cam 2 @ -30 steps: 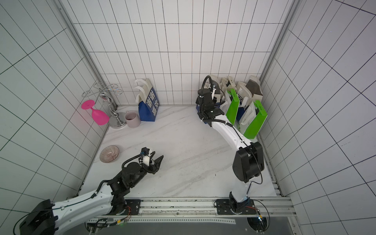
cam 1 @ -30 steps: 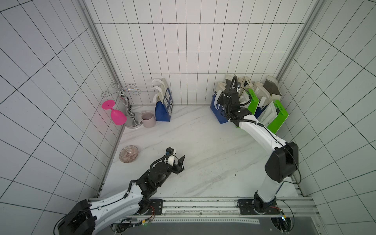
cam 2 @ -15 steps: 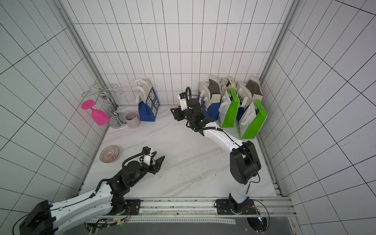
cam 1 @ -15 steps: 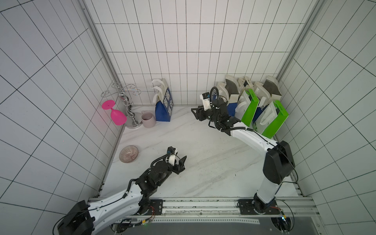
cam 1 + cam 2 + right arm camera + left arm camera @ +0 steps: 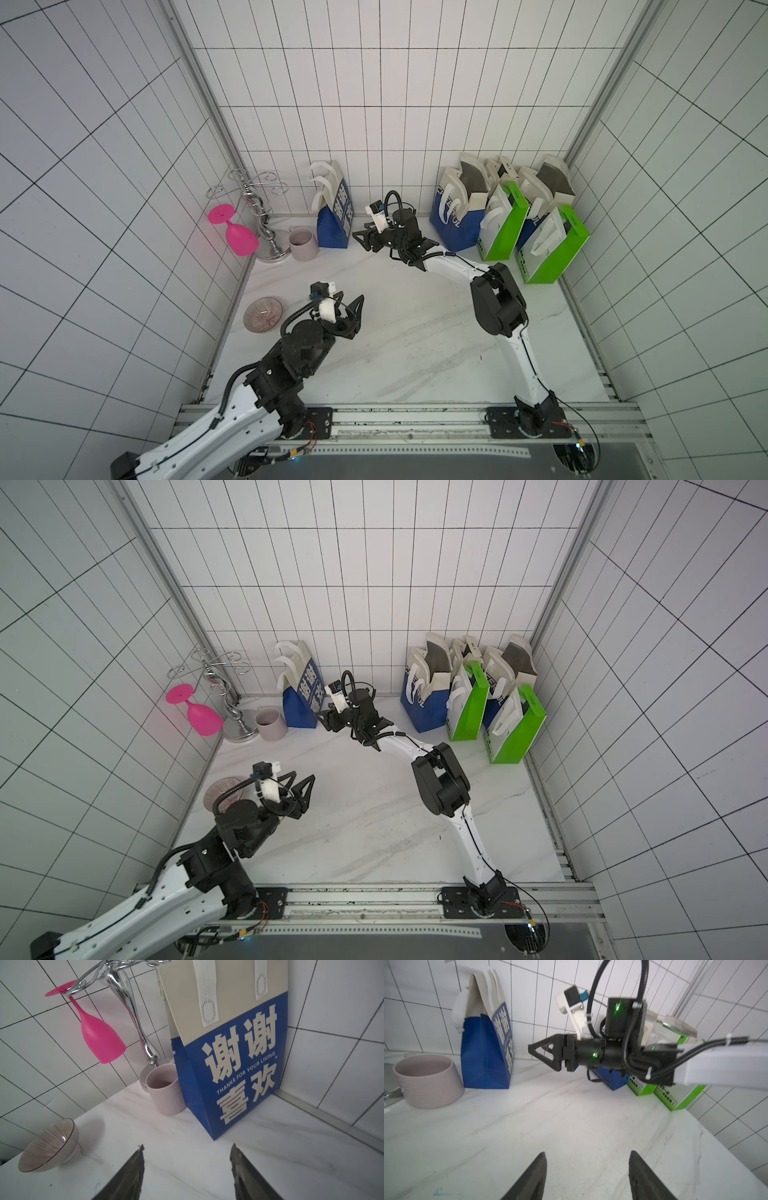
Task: Open the takeout bag
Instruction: Move the takeout bag to the center of the board.
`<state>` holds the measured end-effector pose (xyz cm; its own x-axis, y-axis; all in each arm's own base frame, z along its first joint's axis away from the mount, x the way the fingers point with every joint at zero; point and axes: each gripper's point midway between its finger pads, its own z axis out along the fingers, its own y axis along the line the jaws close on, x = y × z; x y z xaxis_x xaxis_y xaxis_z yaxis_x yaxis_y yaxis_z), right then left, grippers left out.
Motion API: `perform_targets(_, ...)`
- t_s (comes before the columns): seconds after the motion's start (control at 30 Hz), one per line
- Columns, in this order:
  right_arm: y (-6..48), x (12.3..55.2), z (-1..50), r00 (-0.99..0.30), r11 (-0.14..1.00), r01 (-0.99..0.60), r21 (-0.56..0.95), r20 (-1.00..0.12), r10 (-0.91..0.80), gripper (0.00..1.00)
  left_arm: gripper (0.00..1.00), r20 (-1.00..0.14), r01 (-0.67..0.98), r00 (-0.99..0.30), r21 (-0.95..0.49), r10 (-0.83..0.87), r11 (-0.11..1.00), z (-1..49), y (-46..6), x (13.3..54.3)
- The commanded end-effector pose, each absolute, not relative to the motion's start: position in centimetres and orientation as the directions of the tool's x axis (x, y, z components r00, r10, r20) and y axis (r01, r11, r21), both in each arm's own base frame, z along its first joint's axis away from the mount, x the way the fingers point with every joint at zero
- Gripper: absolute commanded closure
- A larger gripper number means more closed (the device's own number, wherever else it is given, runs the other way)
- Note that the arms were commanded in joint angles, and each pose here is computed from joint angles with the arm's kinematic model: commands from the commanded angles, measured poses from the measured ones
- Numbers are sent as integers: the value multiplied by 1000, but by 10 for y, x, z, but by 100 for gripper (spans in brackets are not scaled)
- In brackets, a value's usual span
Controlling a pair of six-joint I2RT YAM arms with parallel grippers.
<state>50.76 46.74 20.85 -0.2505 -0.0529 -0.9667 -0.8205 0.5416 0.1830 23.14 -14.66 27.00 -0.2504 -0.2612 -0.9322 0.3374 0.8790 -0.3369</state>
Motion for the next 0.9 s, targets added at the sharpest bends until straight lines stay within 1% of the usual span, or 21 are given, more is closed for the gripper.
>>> perform_targets(0.0, 494, 525, 269, -77, 543, -833, 104, -994, 71, 33, 36, -916, 256, -295, -349, -271, 902, 277, -123, 223)
perform_targets(0.2, 517, 553, 250, -53, 594, -795, 124, -989, 136, 31, 36, -920, 250, -284, -344, -271, 905, 305, -106, 211)
perform_targets(0.33, 517, 564, 241, -22, 628, -767, 131, -984, 178, 31, 36, -924, 254, -274, -338, -268, 906, 307, -102, 206)
perform_targets(0.47, 519, 565, 234, -20, 626, -767, 141, -980, 197, 34, 36, -925, 264, -269, -339, -268, 903, 307, -102, 204)
perform_targets(0.6, 519, 569, 223, -30, 632, -758, 164, -976, 218, 43, 36, -929, 266, -269, -327, -256, 907, 307, -102, 205)
perform_targets(0.73, 522, 568, 219, -42, 618, -762, 194, -967, 252, 56, 36, -928, 269, -272, -328, -255, 906, 305, -102, 204)
perform_targets(0.8, 524, 566, 217, -38, 614, -765, 194, -965, 258, 57, 36, -928, 269, -272, -328, -255, 906, 303, -101, 203)
perform_targets(0.87, 525, 565, 217, -30, 615, -765, 190, -965, 261, 64, 36, -928, 266, -272, -326, -254, 907, 302, -100, 203)
